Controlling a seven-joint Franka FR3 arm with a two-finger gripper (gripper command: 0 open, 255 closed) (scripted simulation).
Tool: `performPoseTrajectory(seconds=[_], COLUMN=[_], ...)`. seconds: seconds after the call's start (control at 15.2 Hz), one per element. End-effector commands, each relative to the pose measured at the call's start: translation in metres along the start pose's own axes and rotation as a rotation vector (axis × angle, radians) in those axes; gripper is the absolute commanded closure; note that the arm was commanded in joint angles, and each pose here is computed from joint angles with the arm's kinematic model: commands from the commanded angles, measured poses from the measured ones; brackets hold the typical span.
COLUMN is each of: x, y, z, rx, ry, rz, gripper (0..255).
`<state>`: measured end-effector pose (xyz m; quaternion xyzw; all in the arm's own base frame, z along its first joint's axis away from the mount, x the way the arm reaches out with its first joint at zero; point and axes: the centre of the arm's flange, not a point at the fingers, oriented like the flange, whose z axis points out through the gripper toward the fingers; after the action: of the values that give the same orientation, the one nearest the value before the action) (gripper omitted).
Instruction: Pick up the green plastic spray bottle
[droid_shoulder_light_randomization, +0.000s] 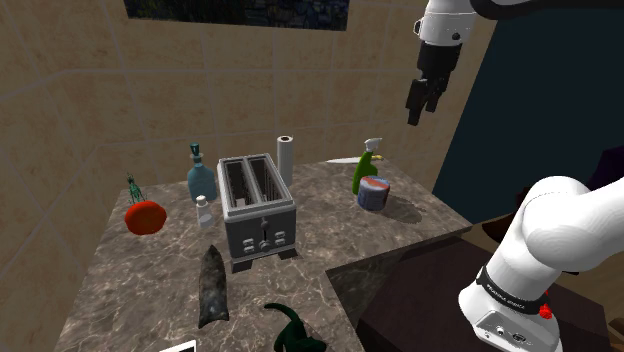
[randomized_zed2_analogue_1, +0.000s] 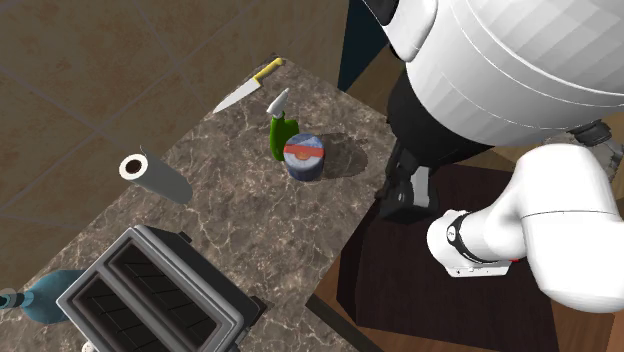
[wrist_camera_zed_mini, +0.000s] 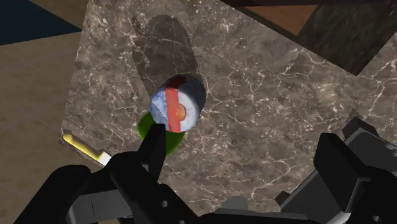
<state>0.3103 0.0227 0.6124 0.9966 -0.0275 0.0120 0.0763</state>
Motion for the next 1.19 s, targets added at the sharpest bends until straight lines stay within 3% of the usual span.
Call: performPoseTrajectory(seconds=[0.0,1.12], x=[0.0,0.133], y=[0.0,0.128], z=[0.0,0.132], rx=[0.0,0.047], ry=[0.0,0.003], rz=[0.0,-0.63], gripper=[0,0])
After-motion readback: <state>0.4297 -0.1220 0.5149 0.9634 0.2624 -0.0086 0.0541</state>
